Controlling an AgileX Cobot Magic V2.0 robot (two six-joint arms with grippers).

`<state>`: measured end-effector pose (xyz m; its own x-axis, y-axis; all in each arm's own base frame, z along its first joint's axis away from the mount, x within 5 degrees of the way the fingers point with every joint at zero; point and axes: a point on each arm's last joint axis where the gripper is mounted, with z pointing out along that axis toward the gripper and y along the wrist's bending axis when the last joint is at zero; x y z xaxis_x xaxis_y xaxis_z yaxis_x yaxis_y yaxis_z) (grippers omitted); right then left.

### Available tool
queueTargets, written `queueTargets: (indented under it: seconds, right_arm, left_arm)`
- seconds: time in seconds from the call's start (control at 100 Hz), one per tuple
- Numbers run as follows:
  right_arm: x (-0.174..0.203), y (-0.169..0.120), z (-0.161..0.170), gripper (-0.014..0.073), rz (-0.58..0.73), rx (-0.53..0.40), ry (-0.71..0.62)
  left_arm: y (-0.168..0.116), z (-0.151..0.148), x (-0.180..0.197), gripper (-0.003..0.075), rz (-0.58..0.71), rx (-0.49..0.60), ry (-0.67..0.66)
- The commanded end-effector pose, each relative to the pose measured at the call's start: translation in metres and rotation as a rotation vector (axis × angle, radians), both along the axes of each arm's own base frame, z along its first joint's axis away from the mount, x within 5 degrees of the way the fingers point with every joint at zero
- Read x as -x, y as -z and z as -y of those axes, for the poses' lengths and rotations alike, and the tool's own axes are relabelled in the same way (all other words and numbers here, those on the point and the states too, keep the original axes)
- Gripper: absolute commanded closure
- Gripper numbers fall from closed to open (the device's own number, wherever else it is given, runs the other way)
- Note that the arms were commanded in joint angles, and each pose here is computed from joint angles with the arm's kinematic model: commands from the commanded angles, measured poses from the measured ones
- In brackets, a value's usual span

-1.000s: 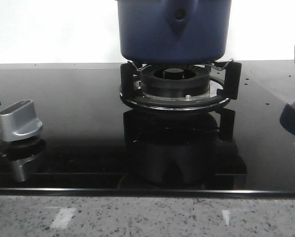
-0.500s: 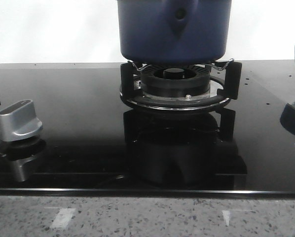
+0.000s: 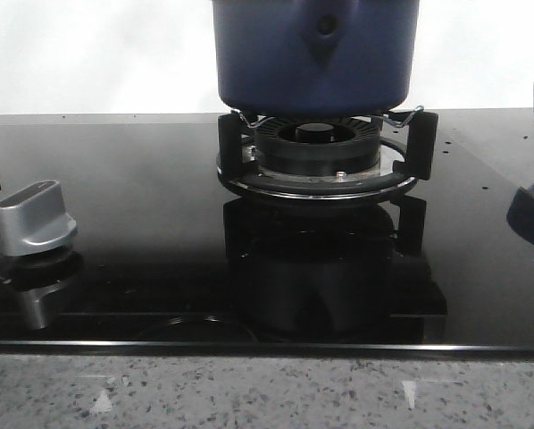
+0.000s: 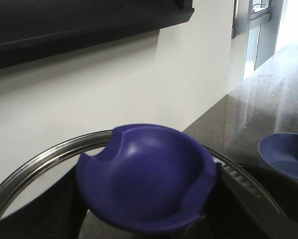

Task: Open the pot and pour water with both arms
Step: 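Lower the right gripper over the light blue bowl and grasp its rim, then lift the light blue bowl with the right gripper toward the saucepan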

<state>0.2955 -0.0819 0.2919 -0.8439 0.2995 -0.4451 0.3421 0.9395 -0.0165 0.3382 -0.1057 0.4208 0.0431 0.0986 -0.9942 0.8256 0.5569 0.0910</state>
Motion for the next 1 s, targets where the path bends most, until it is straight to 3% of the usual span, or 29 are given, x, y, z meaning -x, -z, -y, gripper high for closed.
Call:
queueTargets:
  seconds: [0.0,0.17,0.43,0.76,0.99]
  right_arm:
    - [-0.006,-0.016,0.004,0.0325,0.103,0.026,0.005]
    - [-0.01,-0.015,0.005,0.0668,0.124,0.031,0.003]
    - [-0.01,-0.039,0.004,0.0662,0.125,0.008,0.014]
    - [-0.011,-0.117,-0.022,0.0662,0.204,-0.013,-0.086]
    - [-0.01,-0.165,-0.056,0.0662,0.352,-0.036,-0.194]
  left_arm:
    - [-0.038,-0.002,0.02,0.0352,0.078,0.109,0.015]
    - [-0.037,-0.003,0.019,0.0352,0.078,0.105,0.011]
    - [-0.037,-0.003,0.019,0.0352,0.078,0.104,0.008]
    - [-0.037,-0.004,0.018,0.0352,0.079,0.1,-0.001]
    - [-0.035,-0.005,0.016,0.0352,0.083,0.074,-0.029]
